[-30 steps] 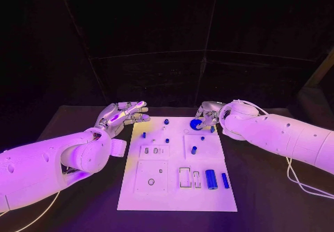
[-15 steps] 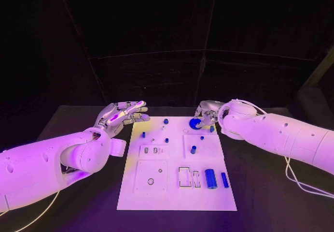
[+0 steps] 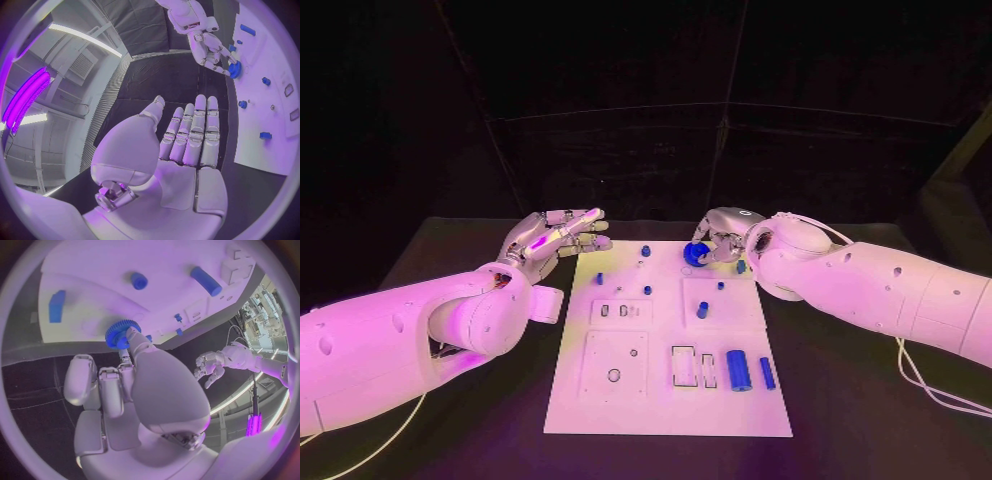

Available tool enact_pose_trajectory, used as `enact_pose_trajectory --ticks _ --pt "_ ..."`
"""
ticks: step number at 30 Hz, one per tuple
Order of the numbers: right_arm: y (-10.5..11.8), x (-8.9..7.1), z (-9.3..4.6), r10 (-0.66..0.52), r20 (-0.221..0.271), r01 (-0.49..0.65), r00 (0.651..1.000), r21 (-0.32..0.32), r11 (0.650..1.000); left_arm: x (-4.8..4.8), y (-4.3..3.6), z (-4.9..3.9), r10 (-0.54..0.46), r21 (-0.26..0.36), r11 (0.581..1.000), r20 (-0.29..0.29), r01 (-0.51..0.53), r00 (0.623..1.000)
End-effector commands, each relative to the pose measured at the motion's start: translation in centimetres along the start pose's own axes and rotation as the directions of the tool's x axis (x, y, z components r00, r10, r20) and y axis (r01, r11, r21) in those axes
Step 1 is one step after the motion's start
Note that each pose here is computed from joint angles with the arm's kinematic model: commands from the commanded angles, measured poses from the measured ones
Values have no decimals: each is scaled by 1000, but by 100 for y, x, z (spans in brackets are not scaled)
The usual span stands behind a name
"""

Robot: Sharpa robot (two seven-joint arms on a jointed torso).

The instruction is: Assemble the parts on the task board

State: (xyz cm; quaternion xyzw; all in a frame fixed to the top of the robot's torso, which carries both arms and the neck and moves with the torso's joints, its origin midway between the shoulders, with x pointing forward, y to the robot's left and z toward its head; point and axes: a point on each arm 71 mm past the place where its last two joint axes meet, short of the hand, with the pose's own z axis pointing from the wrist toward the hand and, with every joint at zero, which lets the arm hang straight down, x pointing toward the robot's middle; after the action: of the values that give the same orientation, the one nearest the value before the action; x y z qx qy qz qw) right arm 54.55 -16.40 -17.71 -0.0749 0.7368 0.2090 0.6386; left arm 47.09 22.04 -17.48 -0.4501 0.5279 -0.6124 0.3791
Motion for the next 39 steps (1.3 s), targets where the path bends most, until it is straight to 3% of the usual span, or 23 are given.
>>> enact_pose_trajectory --ticks 1,9,18,26,39 --pt "159 -93 -24 -17 110 21 994 -31 999 17 -15 4 -2 8 1000 -15 2 1000" --pt "546 -74 63 -28 149 42 988 -90 995 25 -13 7 -3 6 1000 -17 3 1000" --pt "852 34 217 -36 130 52 991 -123 991 40 -9 14 -5 6 1000 -21 5 1000" --pt "942 175 306 -62 56 68 997 -119 991 55 -6 20 -7 5 1000 -26 7 1000" --pt "944 285 330 -83 -6 82 997 -99 992 63 -16 15 -8 6 1000 -29 8 1000"
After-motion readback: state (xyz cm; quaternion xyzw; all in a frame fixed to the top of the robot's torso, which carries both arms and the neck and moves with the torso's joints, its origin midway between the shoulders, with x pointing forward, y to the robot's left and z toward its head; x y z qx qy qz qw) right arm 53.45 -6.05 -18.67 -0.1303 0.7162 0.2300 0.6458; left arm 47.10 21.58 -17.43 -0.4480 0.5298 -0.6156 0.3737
